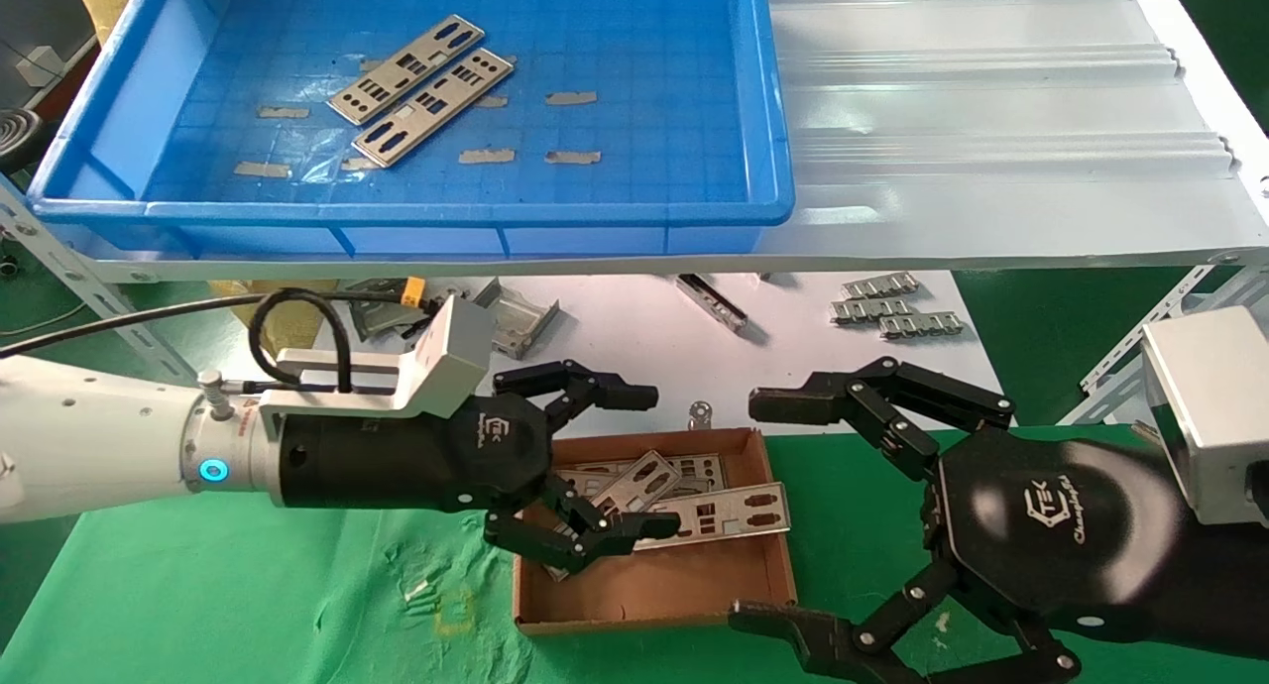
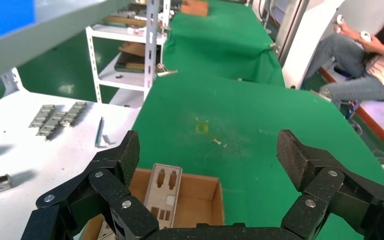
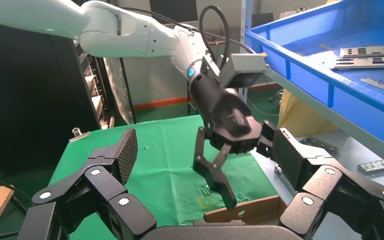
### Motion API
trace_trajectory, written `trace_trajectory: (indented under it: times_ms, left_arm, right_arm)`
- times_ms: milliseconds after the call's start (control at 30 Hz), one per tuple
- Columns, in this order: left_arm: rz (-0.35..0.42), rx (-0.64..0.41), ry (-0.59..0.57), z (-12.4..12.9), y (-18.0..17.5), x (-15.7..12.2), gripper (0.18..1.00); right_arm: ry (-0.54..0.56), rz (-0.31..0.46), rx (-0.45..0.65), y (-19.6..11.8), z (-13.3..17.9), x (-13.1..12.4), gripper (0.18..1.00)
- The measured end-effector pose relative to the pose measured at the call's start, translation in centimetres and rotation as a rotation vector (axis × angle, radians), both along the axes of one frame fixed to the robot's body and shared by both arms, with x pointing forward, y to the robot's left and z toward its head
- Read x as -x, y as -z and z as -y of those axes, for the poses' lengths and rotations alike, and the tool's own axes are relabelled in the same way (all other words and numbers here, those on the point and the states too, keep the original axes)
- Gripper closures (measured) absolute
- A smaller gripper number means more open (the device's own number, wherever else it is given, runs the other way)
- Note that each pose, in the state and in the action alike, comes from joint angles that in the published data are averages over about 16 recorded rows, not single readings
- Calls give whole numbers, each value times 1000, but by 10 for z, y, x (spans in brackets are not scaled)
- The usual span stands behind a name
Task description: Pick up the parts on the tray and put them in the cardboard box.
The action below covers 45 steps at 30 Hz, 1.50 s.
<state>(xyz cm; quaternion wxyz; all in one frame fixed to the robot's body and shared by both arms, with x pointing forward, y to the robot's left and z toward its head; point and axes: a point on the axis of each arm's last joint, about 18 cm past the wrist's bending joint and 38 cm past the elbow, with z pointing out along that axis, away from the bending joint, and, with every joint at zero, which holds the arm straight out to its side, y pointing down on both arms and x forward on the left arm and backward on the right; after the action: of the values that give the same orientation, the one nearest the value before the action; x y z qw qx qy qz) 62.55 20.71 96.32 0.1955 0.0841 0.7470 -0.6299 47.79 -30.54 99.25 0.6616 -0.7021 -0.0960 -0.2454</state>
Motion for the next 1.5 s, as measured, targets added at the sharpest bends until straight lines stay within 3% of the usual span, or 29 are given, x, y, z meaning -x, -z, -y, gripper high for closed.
trace_trajectory:
  times_ms: [767, 1500]
  left_arm:
    - [38, 121, -9, -53, -11, 53, 184]
    - [93, 119, -17, -88, -25, 128, 184]
  right_arm:
    - [0, 0, 0, 0, 0, 0, 178]
    - [0, 0, 0, 0, 0, 0, 178]
